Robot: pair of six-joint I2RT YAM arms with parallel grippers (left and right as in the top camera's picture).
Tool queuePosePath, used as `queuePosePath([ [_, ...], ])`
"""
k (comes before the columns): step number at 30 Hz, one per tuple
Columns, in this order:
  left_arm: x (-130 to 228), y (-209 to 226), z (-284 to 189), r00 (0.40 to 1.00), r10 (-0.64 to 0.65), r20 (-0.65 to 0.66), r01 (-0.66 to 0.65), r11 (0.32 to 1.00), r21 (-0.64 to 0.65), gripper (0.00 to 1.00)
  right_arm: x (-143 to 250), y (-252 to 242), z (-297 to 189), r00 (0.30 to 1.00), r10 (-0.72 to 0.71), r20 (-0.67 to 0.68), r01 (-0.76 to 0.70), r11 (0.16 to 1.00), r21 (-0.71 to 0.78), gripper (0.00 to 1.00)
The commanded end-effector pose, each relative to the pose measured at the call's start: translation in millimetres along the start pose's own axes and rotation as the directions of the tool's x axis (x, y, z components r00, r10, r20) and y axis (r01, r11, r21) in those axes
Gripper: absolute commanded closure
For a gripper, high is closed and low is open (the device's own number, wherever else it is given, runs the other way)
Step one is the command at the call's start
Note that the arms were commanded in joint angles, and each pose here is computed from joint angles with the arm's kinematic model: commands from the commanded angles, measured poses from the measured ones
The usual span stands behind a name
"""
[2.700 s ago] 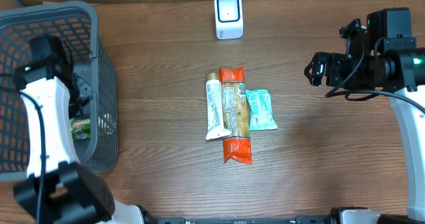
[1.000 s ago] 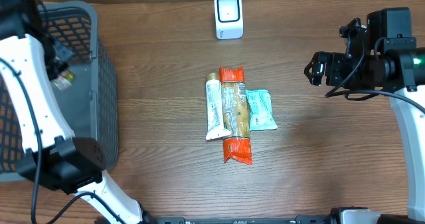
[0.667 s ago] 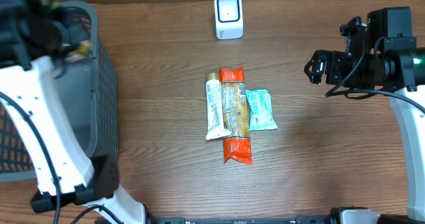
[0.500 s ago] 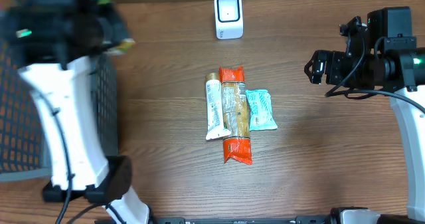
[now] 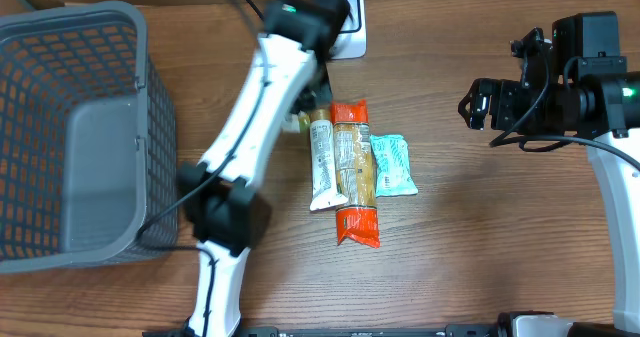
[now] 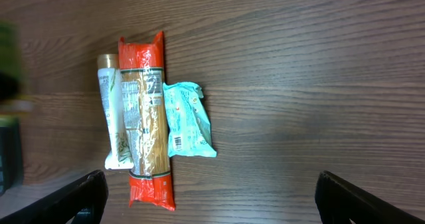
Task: Scan the item barcode
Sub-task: 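Carry the green bar out and place it left of the white tube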
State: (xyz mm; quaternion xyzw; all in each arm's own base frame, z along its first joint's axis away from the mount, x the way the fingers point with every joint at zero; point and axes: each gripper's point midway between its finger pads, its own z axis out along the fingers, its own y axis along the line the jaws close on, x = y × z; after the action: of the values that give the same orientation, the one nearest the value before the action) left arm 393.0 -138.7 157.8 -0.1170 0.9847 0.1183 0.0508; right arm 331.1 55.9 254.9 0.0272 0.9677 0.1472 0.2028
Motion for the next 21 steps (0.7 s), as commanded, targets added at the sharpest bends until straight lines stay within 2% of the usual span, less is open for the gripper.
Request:
queuePosePath([
  [1,7.9,1.8,35.5,0.993,-0.117,-0.018,0.113,0.983,-0.146,0.96,-0.4,0.3,1.2,1.0,-0.005,-0.001,0.005,1.0,0.004,0.0],
  [5,33.2,-4.2,84.1,0.973,-0.2,-0.115,0.164,0.95,-0.265,0.96,-0.6,0.3,1.2,1.0,-0.005,0.0,0.005,1.0,0.004,0.0],
  [10,51.9,-11.1,111.4,0.959,-0.188,-0.212,0.119,0.946,-0.301,0.96,-0.7,0.3,1.2,1.0,-0.005,0.0,0.005,1.0,0.004,0.0],
  [11,53.1,-14.1,114.1,0.959,-0.169,-0.228,0.099,0.952,-0.288,0.96,-0.7,0.3,1.2,1.0,-0.005,0.0,0.005,1.0,0.004,0.0],
  [13,55.2,-25.5,117.5,0.958,-0.044,-0.283,-0.016,0.979,-0.204,0.92,-0.7,0.3,1.2,1.0,-0.005,0.0,0.005,1.0,0.004,0.0],
  [15,57.8,-34.8,117.8,0.943,0.085,-0.323,-0.128,0.985,-0.115,0.96,-0.8,0.3,1.2,1.0,-0.005,0.001,0.005,1.0,0.004,0.0],
  [21,48.8,-31.1,97.6,0.933,0.176,-0.315,-0.206,0.976,-0.064,0.96,-1.4,0.4,1.2,1.0,-0.006,0.003,0.006,1.0,0.004,0.0],
])
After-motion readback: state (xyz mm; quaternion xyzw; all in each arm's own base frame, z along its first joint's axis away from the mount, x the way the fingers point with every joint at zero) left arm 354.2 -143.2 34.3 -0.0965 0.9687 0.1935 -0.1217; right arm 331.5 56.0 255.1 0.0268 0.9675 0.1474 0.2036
